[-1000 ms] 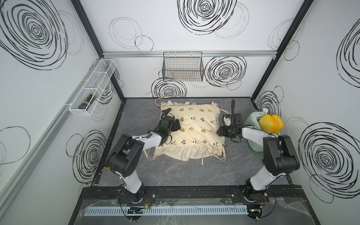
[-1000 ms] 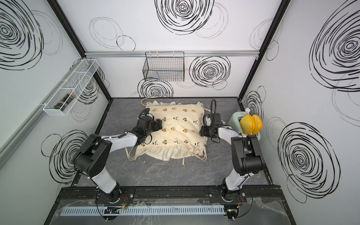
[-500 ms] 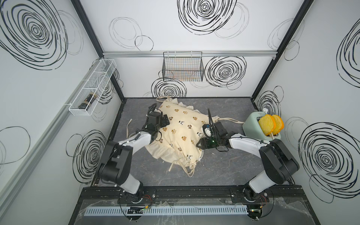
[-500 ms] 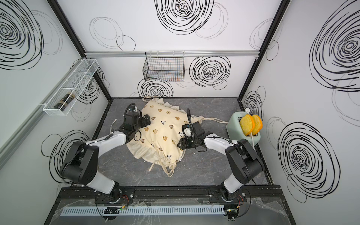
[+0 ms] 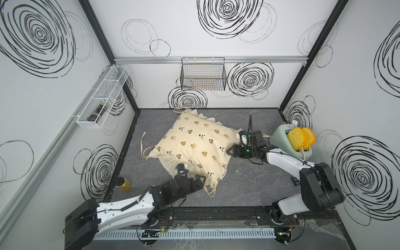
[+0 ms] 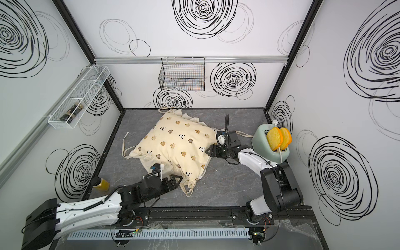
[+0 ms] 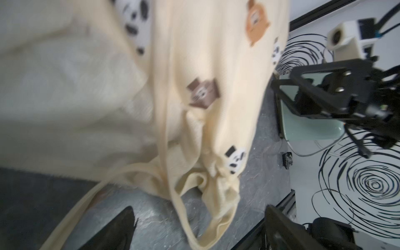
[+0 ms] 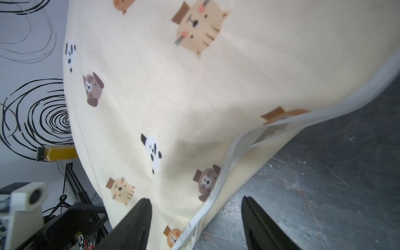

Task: Zip up pillowcases
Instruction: Adjust the pillowcase at the center of the board.

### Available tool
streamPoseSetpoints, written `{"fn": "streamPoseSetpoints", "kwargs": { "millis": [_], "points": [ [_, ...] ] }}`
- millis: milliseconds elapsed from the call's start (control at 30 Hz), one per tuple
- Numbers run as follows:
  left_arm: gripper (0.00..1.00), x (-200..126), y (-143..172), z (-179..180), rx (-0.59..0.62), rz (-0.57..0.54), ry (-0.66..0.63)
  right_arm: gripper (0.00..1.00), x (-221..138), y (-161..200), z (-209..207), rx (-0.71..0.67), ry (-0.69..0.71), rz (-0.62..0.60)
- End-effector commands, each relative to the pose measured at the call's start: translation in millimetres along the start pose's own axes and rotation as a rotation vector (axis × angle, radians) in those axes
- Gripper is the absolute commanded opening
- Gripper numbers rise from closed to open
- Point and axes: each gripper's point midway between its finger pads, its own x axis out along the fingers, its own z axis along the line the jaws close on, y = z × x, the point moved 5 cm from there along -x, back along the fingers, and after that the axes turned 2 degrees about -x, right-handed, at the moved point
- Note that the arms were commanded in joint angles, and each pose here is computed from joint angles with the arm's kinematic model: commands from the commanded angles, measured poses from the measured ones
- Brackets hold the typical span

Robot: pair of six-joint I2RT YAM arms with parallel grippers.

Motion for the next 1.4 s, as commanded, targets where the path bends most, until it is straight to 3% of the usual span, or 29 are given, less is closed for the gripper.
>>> {"fn": "streamPoseSetpoints", "kwargs": {
  "millis": [0, 167, 400, 567, 633, 733, 900, 1033, 1267, 1367],
  "points": [
    [0.96, 7.5, 11.0, -37.1, -0.244, 0.040, 0.184, 0.70, -1.7, 7.2, -0.8, -0.008, -0.010, 0.024],
    [0.96, 26.0, 20.8, -55.5, -0.251, 0.062, 0.232, 0.71, -6.5, 14.6, -1.8, -0.023, 0.006, 0.033],
    [0.96, 44.1, 26.6, -36.6, -0.355, 0.077, 0.217, 0.71, -13.0, 31.0, -5.9, -0.025, 0.025, 0.047],
    [0.99, 57.5, 17.5, -45.7, -0.360, 0.049, 0.216, 0.71, -14.5, 40.0, -3.6, -0.030, 0.011, 0.058],
    [0.91, 61.3, 13.8, -42.6, -0.369, 0.030, 0.199, 0.71, -14.9, 43.9, -3.7, -0.031, 0.015, 0.068],
    [0.68, 63.9, 9.1, -36.0, -0.397, 0.000, 0.183, 0.71, -18.3, 51.6, -1.8, -0.028, 0.013, 0.083],
    [0.51, 69.3, 8.4, -30.3, -0.411, -0.007, 0.166, 0.71, -22.6, 77.4, 12.0, -0.054, -0.021, 0.136],
    [0.32, 72.4, 4.7, -24.3, -0.429, -0.013, 0.177, 0.71, -18.2, 97.6, 23.9, -0.064, -0.082, 0.185],
    [0.29, 50.8, -20.6, 13.6, -0.459, -0.079, 0.148, 0.69, -8.6, 102.7, 29.0, -0.075, -0.083, 0.198],
    [0.40, 43.5, -20.9, 16.2, -0.408, -0.075, 0.109, 0.67, 4.2, 103.5, 35.6, -0.086, -0.093, 0.211]
  ]
}}
